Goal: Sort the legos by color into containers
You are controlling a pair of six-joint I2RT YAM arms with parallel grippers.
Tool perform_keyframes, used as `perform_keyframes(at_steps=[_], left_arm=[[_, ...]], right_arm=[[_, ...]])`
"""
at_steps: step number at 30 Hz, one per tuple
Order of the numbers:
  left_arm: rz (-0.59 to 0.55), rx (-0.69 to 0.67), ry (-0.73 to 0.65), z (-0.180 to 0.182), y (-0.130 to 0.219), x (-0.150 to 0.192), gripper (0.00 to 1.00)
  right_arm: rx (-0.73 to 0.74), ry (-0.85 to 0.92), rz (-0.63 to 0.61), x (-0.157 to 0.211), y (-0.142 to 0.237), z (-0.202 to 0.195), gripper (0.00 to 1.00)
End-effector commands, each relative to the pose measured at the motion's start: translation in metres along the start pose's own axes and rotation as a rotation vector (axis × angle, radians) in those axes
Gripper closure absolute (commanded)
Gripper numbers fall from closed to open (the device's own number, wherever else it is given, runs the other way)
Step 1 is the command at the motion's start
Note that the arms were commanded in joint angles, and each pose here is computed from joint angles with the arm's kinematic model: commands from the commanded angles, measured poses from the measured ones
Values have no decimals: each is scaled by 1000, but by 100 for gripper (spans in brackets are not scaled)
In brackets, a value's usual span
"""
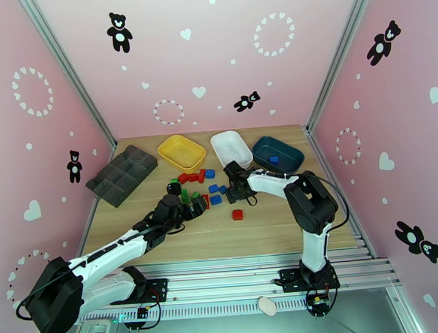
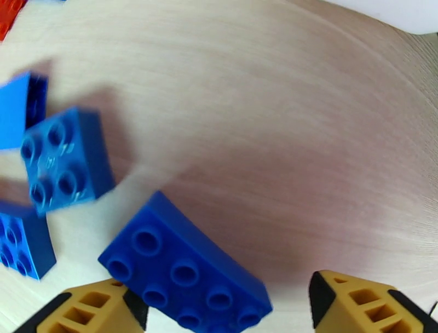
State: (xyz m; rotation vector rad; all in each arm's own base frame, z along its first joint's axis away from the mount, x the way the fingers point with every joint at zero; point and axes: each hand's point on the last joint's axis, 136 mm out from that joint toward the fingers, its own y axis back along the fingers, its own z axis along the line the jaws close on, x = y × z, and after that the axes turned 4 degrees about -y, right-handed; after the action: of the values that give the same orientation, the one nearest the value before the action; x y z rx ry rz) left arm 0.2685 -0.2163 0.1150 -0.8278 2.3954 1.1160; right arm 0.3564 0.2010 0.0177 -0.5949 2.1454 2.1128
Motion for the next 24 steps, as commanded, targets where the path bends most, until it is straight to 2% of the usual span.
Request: perform_keyframes(at_steps=[1,9,12,17,24], left_arm=[[-13,2,16,-1,-4,-4,2],[32,27,11,-13,-22,-3,2],[70,61,-2,-29,-36,-5,2],[134,138,-39,-72,-76,-10,2],[148,317,-33,-153,-130,-45,2]], right_arm=[[-12,-41,-5,-12,-8,-5,29],[-64,-100,6,-16,-10,-10,56],[-70,-115,-7,-16,-3,-13,63],[-110,-169,-50,-20,16,-21,67],[-212,-337,-123,-31,49,-60,69]])
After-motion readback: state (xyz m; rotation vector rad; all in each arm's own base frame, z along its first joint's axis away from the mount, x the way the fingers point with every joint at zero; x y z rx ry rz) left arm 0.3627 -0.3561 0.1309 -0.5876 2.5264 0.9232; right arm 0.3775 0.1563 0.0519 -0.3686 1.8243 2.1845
